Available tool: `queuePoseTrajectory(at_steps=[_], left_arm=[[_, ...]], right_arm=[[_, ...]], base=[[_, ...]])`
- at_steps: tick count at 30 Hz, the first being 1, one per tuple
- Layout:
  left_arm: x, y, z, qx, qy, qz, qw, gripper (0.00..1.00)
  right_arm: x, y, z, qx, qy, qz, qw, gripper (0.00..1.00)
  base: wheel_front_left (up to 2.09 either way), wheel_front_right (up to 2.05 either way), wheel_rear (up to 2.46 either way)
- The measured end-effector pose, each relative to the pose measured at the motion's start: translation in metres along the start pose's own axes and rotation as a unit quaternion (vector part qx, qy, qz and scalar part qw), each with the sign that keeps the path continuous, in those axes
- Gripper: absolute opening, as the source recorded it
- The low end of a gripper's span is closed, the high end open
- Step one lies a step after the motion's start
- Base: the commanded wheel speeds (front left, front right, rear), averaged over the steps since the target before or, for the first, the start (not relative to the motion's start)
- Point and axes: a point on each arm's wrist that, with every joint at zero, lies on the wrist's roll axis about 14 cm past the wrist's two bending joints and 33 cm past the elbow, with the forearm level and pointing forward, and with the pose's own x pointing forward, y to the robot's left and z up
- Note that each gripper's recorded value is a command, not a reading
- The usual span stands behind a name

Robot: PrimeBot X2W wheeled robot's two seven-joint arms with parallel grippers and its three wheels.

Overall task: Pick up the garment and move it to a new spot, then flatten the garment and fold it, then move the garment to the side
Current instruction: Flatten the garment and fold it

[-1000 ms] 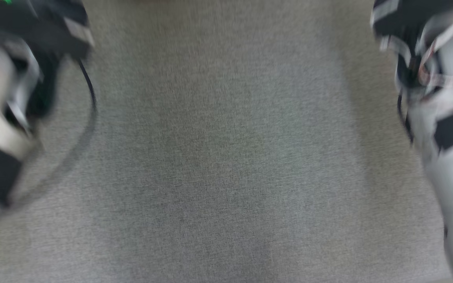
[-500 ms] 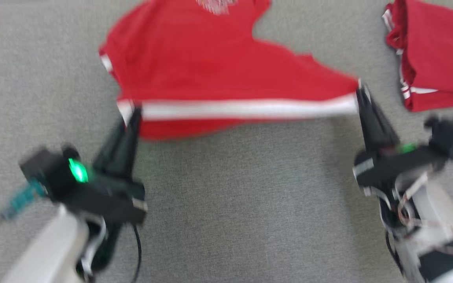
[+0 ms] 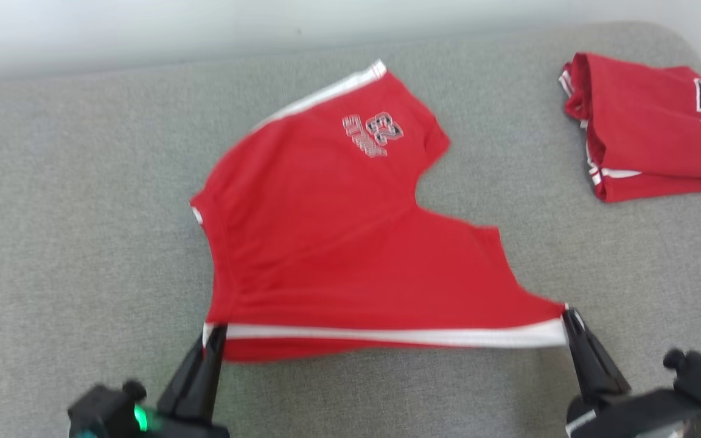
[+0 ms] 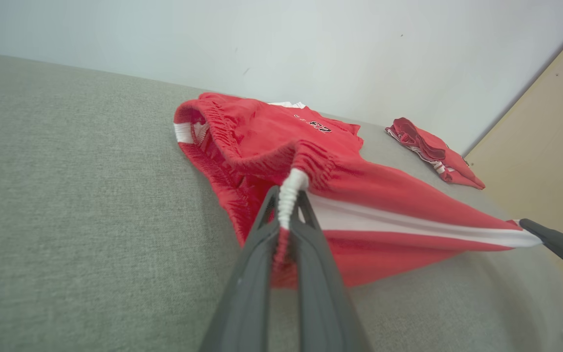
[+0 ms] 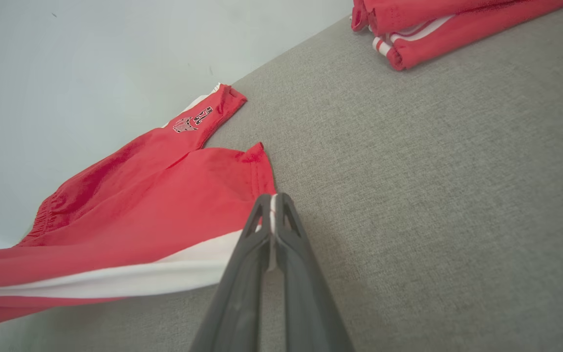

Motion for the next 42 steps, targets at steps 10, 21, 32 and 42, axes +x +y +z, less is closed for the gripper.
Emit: queuePoseTrajectory(at_steps=[10,21,32,42], left_arm=[[-0.032,-0.015,-0.007,-0.011,-0.002,0.016,1.000,0.00],[-0.018,-0.034,0.021,0.018,-0.050,-0.012,0.999,0.00],[0.021,-0.023,0.042,0.036,-0.074,-0.016,0.996,0.00],[0.057,0.017,0.050,0.022,-0.082,0.027,0.996,0.00]], right_arm=[[-0.040,0.003,-0.011,0.032,0.013,-0.024,0.999,0.00],[-0.002,0.020,0.035,-0.007,-0.037,0.018,0.999,0.00],[0.089,0.063,0.064,-0.078,-0.027,0.089,0.993,0.00],[0.182,0.092,0.084,-0.124,-0.021,0.102,0.987,0.00]], base=[[0.00,0.00,0.00],[0.00,0.00,0.00],[0.00,0.00,0.00],[0.00,0.00,0.00]])
